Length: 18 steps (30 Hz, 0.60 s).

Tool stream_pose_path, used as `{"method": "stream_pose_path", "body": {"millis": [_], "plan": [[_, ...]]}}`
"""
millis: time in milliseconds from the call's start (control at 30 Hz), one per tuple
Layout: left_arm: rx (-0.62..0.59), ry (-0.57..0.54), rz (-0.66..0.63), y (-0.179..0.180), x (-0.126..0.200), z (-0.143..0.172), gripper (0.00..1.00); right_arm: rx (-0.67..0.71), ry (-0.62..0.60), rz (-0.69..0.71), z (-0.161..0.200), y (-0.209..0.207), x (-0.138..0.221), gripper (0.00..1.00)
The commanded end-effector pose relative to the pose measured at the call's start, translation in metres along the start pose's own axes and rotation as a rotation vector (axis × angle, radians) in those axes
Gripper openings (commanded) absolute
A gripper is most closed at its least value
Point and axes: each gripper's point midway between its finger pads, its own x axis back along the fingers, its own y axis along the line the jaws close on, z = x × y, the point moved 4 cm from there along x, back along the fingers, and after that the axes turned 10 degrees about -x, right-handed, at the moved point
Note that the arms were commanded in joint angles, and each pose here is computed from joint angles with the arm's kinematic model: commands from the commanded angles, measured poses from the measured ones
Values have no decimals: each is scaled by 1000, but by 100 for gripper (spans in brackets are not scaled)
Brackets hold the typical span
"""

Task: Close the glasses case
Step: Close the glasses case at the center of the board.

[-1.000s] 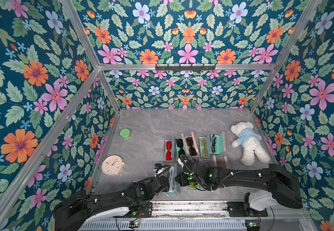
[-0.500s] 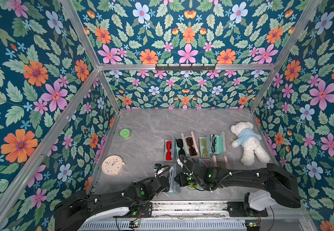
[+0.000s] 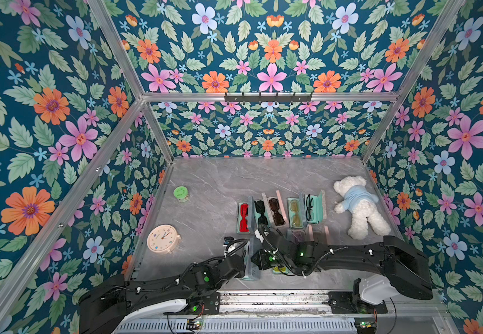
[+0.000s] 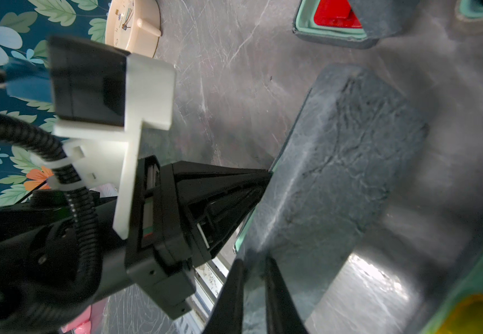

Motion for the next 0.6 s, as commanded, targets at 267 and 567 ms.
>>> {"method": "stream_pose_path", "body": {"millis": [267, 567], "plan": [[5, 17, 4, -2, 0, 2, 5, -13, 37, 73, 8, -15, -3, 16], [3, 17, 7, -4, -1, 1, 5, -13, 42, 77, 9, -16, -5, 16]]}}
